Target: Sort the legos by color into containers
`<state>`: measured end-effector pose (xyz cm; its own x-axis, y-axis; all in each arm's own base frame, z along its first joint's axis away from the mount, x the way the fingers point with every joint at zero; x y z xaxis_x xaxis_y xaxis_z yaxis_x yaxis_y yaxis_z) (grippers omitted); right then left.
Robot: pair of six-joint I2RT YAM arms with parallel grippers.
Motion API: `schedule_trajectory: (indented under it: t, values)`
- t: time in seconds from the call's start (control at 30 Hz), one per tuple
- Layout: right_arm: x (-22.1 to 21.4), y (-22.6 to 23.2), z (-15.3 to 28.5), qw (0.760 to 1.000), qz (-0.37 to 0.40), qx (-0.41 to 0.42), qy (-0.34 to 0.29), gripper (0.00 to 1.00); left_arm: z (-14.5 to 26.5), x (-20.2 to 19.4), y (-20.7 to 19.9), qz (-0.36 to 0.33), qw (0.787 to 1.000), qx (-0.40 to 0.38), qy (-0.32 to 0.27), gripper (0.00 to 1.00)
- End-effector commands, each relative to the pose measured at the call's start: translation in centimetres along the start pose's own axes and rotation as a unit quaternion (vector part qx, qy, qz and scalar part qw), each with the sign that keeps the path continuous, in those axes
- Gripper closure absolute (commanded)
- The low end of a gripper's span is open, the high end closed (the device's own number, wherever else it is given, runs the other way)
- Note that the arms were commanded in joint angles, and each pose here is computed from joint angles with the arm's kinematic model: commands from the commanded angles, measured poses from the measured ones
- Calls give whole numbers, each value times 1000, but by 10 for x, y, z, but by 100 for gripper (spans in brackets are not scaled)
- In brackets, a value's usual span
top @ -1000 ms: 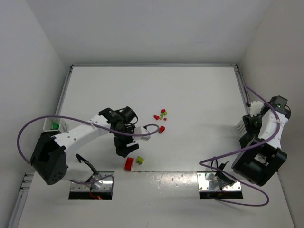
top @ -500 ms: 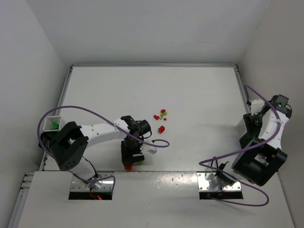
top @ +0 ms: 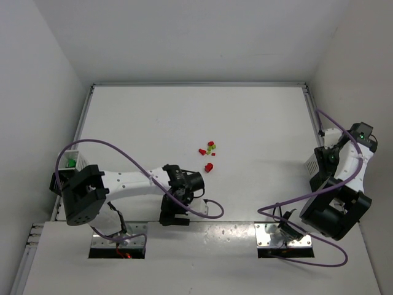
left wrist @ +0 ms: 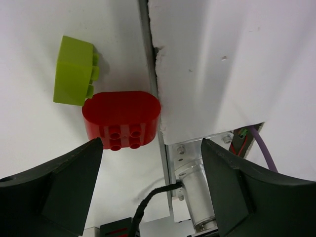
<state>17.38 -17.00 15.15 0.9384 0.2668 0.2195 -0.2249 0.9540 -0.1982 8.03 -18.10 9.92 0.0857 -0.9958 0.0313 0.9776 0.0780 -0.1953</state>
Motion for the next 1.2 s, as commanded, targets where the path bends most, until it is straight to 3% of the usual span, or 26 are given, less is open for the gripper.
schedule_trajectory:
  t: [0.0,0.2,0.93,1.17]
  values:
    - [7,-2,5,1000,13,-1,-20,44,-4,-1,5,6,1000,28,1,13]
    - [4,1,1,1000,17,6,-15,44,-5,7,18,-7,997,73,-6,13]
    - [2,6,-1,1000,16,17,-12,44,-46,-1,27,-29,994,99,28,8]
    - [4,3,1,1000,16,16,-13,44,-49,10,31,-31,994,107,5,21]
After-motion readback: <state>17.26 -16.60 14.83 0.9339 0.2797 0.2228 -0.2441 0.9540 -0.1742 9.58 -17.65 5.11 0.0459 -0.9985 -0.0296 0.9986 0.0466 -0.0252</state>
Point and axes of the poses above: each gripper's point midway between its finger pads, its own z axis back along the fingers, its own y axis along the line the jaws close on, x = y × z, the point moved 5 cm from there along z, back along the fingers, and after that the axes turned 8 degrees about z, right-handed, at the moved point
